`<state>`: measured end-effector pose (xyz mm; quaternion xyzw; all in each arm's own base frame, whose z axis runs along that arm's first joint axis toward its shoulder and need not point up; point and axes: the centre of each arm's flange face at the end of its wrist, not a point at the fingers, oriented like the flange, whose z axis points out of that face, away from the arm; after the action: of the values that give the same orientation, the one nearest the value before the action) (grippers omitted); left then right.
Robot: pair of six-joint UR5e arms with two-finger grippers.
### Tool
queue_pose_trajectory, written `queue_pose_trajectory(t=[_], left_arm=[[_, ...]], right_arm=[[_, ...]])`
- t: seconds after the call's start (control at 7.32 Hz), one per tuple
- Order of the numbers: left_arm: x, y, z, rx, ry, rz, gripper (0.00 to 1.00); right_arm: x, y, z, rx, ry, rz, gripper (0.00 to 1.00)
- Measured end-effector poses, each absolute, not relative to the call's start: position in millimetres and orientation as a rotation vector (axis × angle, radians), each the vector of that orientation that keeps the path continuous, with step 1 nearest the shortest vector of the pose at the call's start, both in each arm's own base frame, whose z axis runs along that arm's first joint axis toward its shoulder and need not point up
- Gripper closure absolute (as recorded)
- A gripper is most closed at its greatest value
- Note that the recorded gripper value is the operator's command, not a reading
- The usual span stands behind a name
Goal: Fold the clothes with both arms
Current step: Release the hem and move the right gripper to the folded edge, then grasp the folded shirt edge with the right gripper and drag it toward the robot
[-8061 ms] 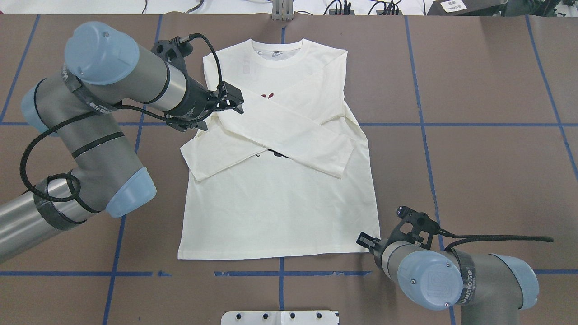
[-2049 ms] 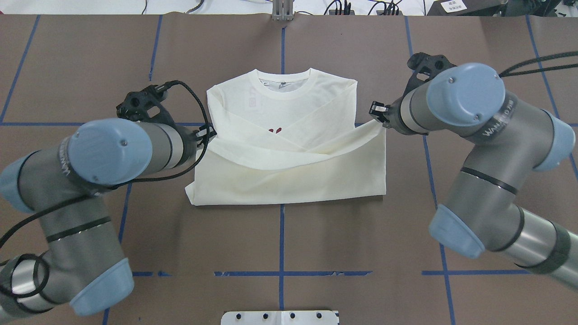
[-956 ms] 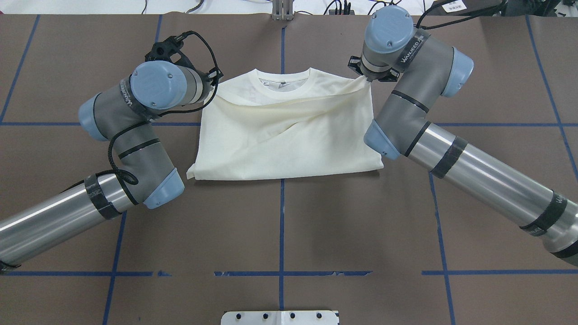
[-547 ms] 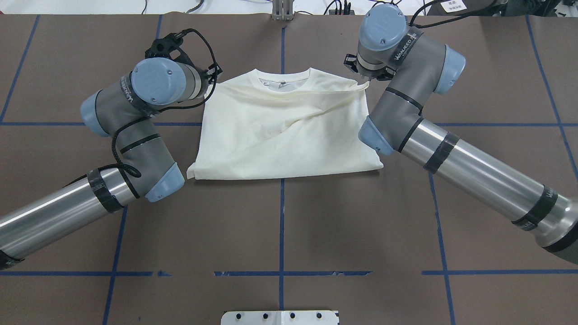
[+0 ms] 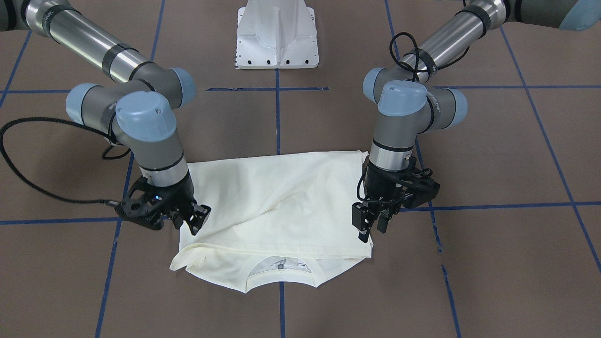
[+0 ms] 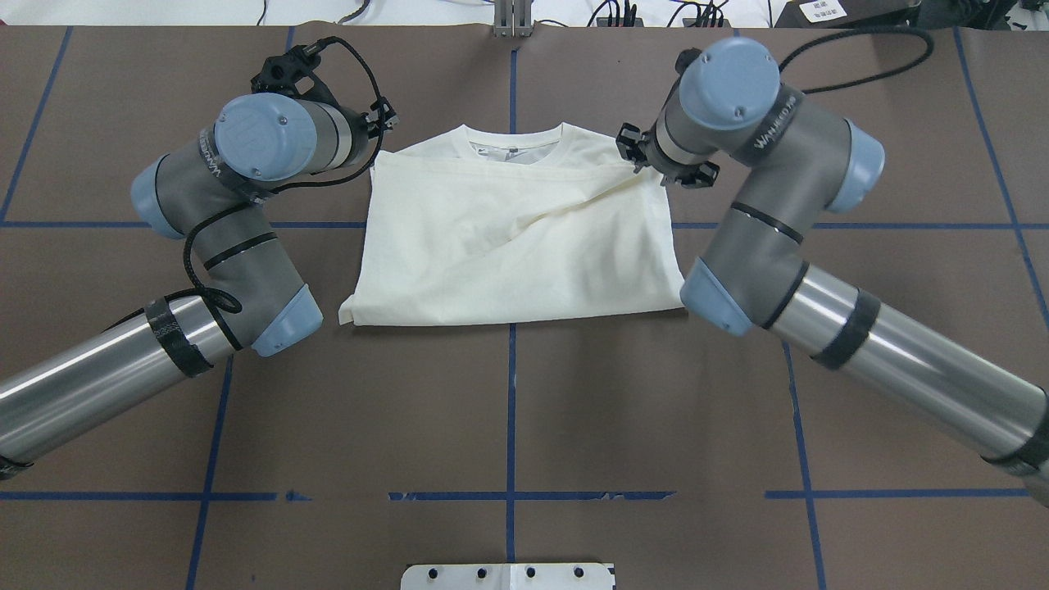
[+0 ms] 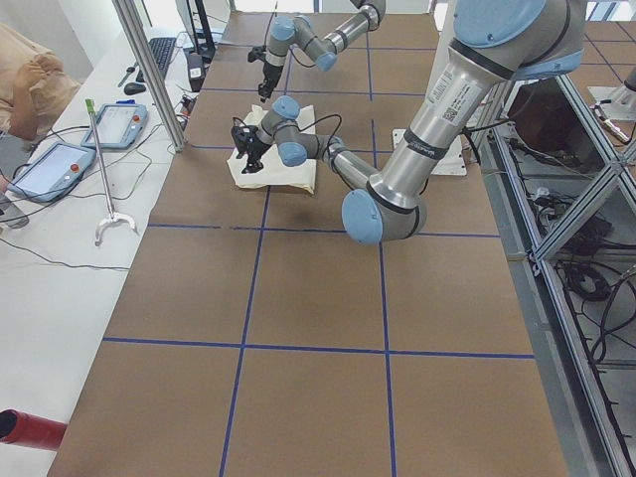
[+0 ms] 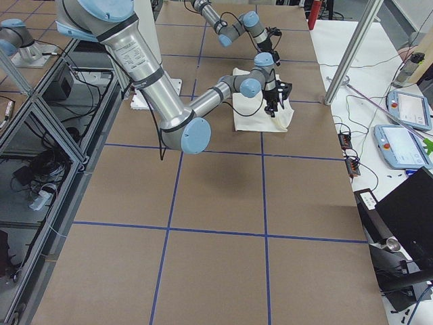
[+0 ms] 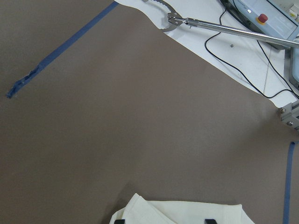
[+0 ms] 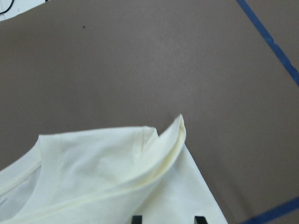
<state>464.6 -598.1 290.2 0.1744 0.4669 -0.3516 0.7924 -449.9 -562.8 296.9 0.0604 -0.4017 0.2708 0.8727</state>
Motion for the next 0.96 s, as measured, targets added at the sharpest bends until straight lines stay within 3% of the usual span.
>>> queue_pose_trajectory(t=[0.27,0.68,0.82,0.96], left_arm=[[462,-596,288,0.381,1.023,-0.754,0.35],[462,-594,288,0.383,1.025,-0.753,0.36],[462,-594,289,0.382,1.023,-0.752,0.35],[463,-593,290,0.382,1.020,-0.752,0.36]], right_arm=[[-442,-478,339,0.090,-0.843,0.606,0.33],[-457,-432,364,0.067,-0.831,0.638,0.34],[-462,-426,366,0.061,-0.828,0.642,0.39],[-466,-422,369,0.058,-0.823,0.642,0.84]])
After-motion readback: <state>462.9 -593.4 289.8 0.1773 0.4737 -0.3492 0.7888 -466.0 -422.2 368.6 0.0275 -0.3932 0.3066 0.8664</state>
